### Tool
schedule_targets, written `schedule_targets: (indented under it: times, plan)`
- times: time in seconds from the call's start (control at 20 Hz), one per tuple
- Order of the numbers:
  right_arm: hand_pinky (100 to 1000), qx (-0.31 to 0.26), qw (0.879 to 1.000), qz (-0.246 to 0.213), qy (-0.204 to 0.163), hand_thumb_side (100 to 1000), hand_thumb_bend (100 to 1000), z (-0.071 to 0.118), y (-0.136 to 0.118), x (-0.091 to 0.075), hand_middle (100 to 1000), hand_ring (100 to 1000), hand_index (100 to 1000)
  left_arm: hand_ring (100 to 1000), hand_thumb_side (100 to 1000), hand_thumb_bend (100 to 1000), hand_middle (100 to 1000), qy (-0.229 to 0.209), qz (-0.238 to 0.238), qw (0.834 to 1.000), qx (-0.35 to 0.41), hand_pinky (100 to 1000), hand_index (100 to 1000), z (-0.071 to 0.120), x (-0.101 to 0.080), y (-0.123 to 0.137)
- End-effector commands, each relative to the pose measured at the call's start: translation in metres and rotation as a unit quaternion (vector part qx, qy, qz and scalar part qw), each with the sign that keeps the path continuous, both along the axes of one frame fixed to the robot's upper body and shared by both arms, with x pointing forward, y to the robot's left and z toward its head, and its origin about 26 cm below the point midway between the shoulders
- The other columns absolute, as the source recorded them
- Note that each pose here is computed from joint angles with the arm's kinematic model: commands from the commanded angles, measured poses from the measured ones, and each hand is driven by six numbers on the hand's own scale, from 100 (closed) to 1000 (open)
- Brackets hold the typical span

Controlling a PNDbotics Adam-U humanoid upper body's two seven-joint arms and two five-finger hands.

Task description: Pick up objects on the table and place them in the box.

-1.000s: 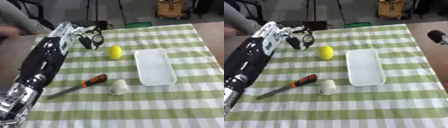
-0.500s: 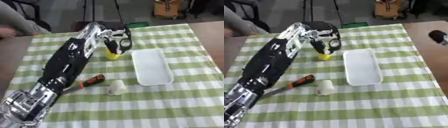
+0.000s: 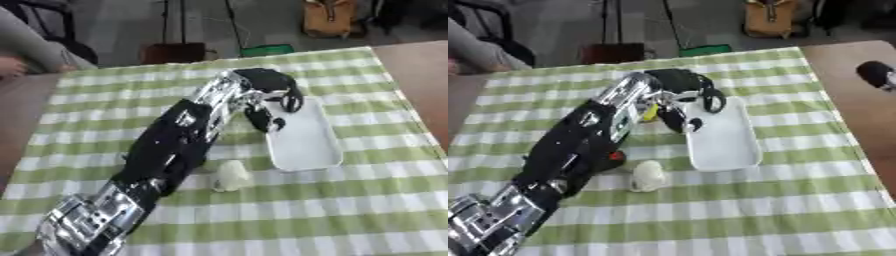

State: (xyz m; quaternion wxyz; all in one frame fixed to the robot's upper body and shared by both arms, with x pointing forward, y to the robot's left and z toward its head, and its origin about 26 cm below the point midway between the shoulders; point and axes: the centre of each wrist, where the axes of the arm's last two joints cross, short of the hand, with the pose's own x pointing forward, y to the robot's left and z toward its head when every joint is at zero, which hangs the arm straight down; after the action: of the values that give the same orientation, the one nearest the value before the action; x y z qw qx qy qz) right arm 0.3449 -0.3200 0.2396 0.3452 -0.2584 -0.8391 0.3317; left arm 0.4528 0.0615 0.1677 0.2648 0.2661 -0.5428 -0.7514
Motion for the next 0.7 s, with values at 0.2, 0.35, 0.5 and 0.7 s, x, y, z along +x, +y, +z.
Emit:
schedule_targets:
  times: [0.2,0.35,0.5,0.7]
  plan:
    - [533,-0.003,1.0,0.0,-0.012,522,703,0.009,-0.002,-0.001,668,589,855,803,245,247,835,-0.028,-0.003,0.999,-0.02,817,744,0.013,0.001,0.007]
    - [533,-0.002,1.0,-0.005,-0.01,522,703,0.007,-0.004,-0.001,668,590,855,785,320,276,837,-0.064,0.002,0.994,-0.088,804,778,0.04,-0.003,0.028]
    - [533,0.0,1.0,-0.011,-0.008,524,702,0.005,-0.007,-0.002,668,589,854,765,446,378,837,-0.099,0.01,0.982,-0.158,785,811,0.071,-0.014,0.053]
    - [533,0.002,1.0,-0.019,-0.004,526,701,0.002,-0.011,-0.003,668,589,854,757,534,441,840,-0.157,0.04,0.944,-0.288,774,834,0.11,-0.045,0.111]
